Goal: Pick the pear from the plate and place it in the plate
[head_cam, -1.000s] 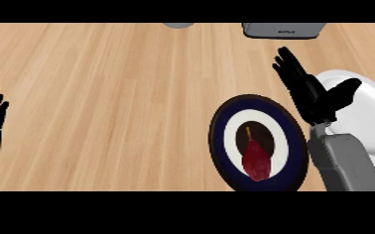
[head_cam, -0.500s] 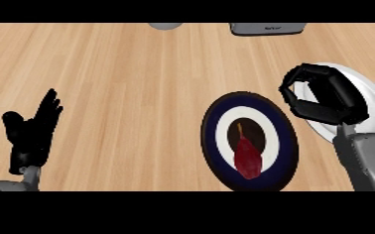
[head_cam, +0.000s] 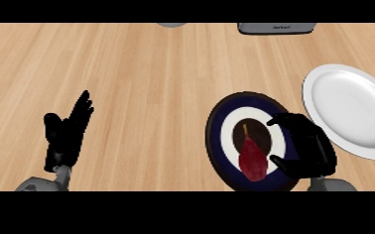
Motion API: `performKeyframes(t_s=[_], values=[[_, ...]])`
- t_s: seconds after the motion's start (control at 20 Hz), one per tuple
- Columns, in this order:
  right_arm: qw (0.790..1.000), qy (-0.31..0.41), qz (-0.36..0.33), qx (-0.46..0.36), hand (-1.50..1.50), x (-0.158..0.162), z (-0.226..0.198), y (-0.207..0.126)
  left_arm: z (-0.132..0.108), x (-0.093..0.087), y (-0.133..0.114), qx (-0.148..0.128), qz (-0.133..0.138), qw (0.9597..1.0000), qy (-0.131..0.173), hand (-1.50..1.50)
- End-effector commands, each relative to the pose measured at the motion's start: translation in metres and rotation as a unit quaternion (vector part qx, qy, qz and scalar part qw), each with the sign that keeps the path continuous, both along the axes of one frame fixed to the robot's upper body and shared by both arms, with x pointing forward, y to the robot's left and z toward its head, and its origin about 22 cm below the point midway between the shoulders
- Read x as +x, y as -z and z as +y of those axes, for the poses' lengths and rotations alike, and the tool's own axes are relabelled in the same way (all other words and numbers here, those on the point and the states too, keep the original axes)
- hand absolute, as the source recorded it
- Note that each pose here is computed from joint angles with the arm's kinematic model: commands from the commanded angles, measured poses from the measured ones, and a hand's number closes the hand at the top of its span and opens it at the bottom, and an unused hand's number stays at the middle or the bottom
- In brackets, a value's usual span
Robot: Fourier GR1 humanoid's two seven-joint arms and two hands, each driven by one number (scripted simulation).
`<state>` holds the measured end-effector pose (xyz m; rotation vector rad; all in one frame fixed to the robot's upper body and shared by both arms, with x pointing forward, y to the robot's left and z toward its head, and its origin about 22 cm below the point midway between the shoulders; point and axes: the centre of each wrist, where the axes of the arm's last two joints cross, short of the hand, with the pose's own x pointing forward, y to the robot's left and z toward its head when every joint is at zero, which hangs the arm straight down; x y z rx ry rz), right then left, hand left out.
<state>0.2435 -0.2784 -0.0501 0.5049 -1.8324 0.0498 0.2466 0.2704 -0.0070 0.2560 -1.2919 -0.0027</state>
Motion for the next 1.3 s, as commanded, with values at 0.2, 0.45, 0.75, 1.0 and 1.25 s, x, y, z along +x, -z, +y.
performKeyframes(t_s=[0.2,0.45,0.75,1.0,1.25], values=[[0.975,-0.064,-0.084,-0.198,-1.5,0.003,-0.04,-0.005,-0.019,0.003,-0.01,-0.001,0.003,0.9997,0.023,0.0],[0.939,-0.065,-0.097,-0.322,-1.5,0.02,-0.061,-0.033,-0.033,-0.01,0.008,-0.001,0.007,0.9998,0.017,0.0],[0.896,-0.15,-0.066,-0.413,-1.5,0.037,-0.051,-0.058,-0.01,0.007,-0.003,0.007,0.006,0.9998,0.018,0.0],[0.865,-0.214,-0.044,-0.451,-1.5,0.034,-0.046,-0.061,-0.014,0.016,0.0,0.01,0.004,0.9999,0.007,0.0],[0.855,-0.222,-0.029,-0.469,-1.5,0.047,-0.015,-0.044,-0.014,-0.008,0.006,0.001,0.004,0.9998,0.022,0.0]])
